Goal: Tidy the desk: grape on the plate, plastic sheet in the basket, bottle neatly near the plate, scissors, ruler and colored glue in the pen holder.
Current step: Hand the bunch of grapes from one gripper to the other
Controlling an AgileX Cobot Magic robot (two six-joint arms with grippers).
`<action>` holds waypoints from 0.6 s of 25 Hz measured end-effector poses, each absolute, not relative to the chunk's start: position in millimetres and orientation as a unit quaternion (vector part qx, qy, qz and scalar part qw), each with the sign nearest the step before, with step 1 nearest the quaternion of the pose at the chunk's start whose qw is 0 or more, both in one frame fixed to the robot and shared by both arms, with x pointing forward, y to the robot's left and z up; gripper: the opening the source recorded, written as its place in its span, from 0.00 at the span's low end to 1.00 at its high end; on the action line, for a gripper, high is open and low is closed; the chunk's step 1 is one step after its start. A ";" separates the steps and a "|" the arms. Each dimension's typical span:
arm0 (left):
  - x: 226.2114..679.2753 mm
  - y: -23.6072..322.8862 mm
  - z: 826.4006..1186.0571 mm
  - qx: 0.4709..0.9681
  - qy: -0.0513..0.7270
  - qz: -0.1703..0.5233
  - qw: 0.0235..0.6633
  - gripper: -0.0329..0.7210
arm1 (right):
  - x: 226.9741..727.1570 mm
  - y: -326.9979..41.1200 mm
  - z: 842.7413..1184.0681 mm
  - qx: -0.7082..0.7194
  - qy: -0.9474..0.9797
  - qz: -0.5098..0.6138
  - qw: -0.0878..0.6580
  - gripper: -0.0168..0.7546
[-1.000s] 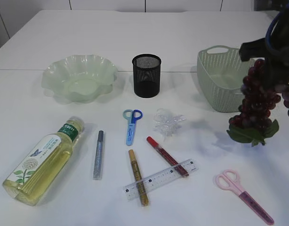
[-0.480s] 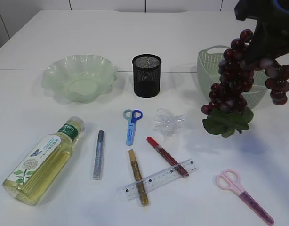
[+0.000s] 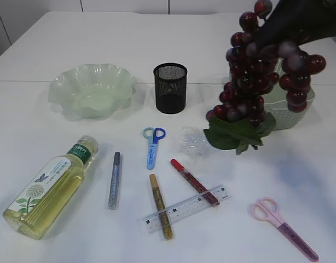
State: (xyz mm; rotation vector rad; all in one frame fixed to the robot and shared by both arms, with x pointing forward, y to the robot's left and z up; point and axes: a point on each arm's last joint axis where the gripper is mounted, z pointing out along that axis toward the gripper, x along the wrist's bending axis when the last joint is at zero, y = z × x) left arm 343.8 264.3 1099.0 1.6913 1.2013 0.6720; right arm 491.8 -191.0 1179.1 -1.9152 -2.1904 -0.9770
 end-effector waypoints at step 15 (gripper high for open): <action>426.8 223.6 1067.6 0.746 0.353 0.174 0.536 0.72 | 481.3 -167.9 1186.7 -0.565 -0.734 -0.364 0.102 0.18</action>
